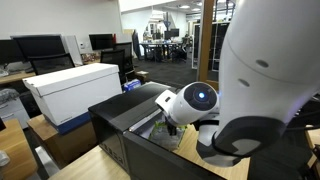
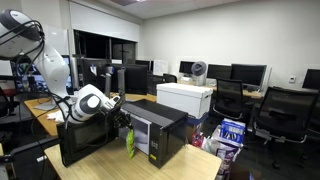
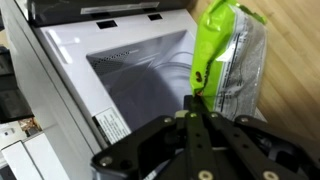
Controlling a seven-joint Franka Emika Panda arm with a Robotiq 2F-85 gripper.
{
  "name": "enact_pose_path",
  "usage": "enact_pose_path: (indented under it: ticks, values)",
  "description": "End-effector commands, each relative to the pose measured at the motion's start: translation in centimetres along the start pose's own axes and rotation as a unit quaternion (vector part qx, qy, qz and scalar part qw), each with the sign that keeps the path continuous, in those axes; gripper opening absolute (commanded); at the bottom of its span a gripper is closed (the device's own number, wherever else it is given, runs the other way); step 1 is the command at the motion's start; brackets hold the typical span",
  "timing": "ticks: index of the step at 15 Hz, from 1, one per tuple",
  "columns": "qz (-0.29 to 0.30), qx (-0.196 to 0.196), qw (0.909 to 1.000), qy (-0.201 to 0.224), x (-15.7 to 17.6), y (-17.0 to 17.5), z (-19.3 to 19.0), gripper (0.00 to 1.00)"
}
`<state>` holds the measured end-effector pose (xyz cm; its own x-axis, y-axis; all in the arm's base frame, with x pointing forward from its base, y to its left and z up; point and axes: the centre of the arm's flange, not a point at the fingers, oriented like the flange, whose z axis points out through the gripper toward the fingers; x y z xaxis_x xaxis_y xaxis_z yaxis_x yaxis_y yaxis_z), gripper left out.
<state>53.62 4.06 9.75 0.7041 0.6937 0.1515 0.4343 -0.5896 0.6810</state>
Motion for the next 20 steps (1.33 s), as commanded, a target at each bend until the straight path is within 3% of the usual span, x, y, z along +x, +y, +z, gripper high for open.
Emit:
enact_pose_path:
  ticks: [1, 7, 13, 20]
  values:
    - [-0.046, -0.034, 0.9982, 0.019, -5.8, -1.7, 3.8, 0.00]
    - [-0.044, -0.050, 0.9961, 0.059, -2.9, -0.9, 3.5, 0.00]
    - [-0.036, -0.068, 0.9946, 0.070, -3.1, -1.4, 4.4, 0.00]
    - [-0.062, -0.027, 0.9975, 0.022, -4.3, -2.0, 5.7, 0.00]
